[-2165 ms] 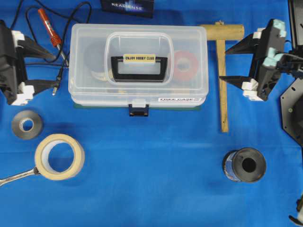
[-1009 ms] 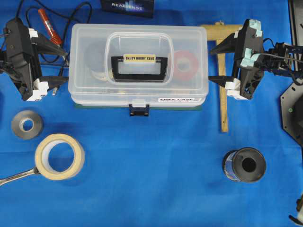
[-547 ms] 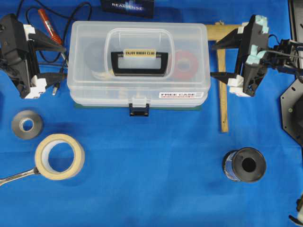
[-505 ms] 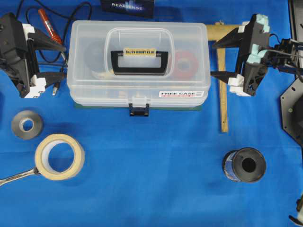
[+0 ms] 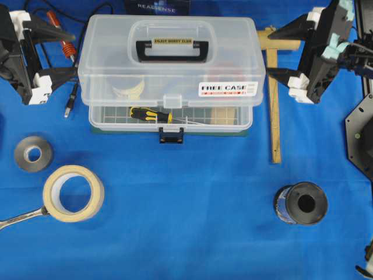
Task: Open the tool box with both arms.
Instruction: 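Lift the clear lid with both grippers and swing it back open, then push the lid fully back with both grippers behind the box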
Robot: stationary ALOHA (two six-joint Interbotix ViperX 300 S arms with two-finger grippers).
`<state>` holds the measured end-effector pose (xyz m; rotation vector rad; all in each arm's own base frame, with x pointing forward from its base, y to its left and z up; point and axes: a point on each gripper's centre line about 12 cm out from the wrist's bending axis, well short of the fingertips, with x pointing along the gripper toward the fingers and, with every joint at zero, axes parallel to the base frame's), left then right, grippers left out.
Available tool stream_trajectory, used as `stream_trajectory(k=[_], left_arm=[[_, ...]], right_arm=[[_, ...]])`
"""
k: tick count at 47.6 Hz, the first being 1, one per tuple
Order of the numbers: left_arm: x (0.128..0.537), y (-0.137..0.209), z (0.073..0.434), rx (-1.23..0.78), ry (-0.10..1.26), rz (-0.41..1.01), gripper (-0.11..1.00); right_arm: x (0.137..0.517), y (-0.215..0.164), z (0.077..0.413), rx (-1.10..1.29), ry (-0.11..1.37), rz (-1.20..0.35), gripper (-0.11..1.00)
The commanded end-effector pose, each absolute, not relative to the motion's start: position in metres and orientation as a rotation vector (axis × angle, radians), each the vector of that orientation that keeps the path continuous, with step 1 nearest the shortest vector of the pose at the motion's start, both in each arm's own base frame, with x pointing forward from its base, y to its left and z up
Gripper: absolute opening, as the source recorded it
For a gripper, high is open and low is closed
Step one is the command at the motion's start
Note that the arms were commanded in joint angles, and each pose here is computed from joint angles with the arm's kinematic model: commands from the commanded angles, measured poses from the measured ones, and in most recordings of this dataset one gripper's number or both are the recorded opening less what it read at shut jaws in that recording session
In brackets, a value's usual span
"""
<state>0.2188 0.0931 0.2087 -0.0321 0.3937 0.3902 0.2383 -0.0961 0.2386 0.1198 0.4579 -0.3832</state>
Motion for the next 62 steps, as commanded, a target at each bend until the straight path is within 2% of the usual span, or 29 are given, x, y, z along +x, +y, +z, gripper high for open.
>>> stream_trajectory(k=[1,27,62], left_arm=[[0.233,0.101,0.241,-0.003,0.271,0.405,0.92],[0.231,0.130,0.248,0.025,0.214,0.508,0.92],[0.243,0.177,0.244,0.043,0.273,0.618,0.92]], right_arm=[[0.250,-0.101,0.273,0.104,0.341,-0.387,0.85],[0.247,-0.121,0.278,0.106,0.296,-0.458,0.85],[0.241,-0.173,0.271,0.135,0.314,-0.623,0.85]])
